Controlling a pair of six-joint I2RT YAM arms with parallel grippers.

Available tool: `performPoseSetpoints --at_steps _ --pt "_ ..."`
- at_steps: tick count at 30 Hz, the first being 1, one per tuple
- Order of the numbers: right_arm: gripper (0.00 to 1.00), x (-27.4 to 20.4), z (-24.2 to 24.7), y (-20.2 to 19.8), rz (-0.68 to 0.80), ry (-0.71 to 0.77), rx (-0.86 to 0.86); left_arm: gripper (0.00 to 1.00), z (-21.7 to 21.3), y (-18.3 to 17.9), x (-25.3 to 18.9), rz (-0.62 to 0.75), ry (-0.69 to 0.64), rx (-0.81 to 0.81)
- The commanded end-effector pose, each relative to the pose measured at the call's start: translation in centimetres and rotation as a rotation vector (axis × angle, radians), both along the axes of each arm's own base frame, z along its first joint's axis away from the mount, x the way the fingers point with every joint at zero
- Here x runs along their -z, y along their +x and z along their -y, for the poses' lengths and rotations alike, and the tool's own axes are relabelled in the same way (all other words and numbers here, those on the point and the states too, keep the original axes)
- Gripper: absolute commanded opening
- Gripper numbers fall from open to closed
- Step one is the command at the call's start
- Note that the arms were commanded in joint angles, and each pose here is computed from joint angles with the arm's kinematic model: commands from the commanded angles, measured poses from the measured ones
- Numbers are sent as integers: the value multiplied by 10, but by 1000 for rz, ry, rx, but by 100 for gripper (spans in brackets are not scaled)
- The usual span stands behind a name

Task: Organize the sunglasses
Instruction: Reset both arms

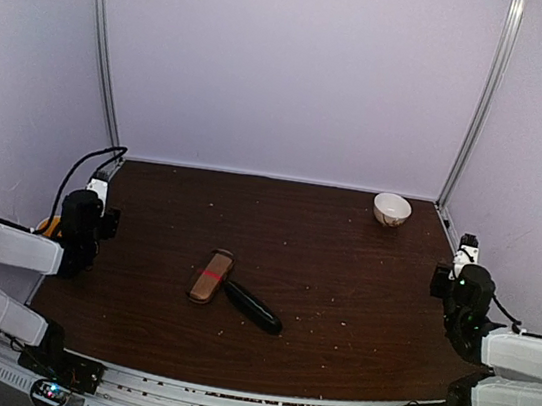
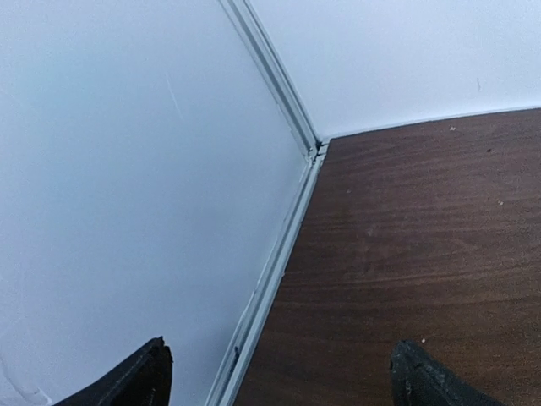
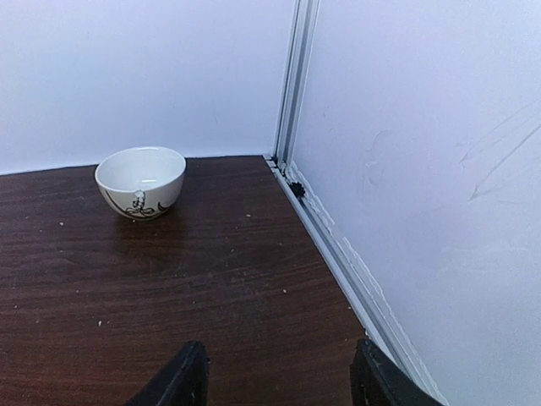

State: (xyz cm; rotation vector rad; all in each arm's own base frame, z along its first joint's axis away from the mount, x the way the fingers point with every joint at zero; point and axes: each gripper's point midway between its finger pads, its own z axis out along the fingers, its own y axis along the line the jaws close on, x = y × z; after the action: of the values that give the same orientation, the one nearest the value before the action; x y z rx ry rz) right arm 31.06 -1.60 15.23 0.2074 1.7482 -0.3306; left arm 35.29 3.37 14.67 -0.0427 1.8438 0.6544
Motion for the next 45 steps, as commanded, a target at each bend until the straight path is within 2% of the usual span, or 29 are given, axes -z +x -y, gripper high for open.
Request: performPoseSetpoints --at_steps 1,6,11,15,18,19,20,21,45 --pt "58 -33 -9 18 142 -27 -74 93 9 22 -35 168 -54 130" --pt "59 -43 -10 31 227 -1 -113 93 6 35 -30 207 -113 191" --pt "59 -31 -8 45 261 45 -174 94 -4 37 -25 201 -174 201" --pt "62 -23 -14 56 189 44 -216 94 -5 37 -19 215 -206 242" --pt "72 -21 -7 60 173 67 -182 95 -4 37 -18 216 -203 254" --pt "79 -21 -6 60 177 66 -177 95 -4 37 -17 213 -203 253" --pt "97 -23 -5 60 186 63 -173 96 -3 37 -17 213 -202 253" --pt "100 -23 -5 60 185 62 -172 96 -4 37 -17 212 -202 252" --pt "100 -23 -5 60 183 61 -173 98 -2 35 -18 222 -194 263"
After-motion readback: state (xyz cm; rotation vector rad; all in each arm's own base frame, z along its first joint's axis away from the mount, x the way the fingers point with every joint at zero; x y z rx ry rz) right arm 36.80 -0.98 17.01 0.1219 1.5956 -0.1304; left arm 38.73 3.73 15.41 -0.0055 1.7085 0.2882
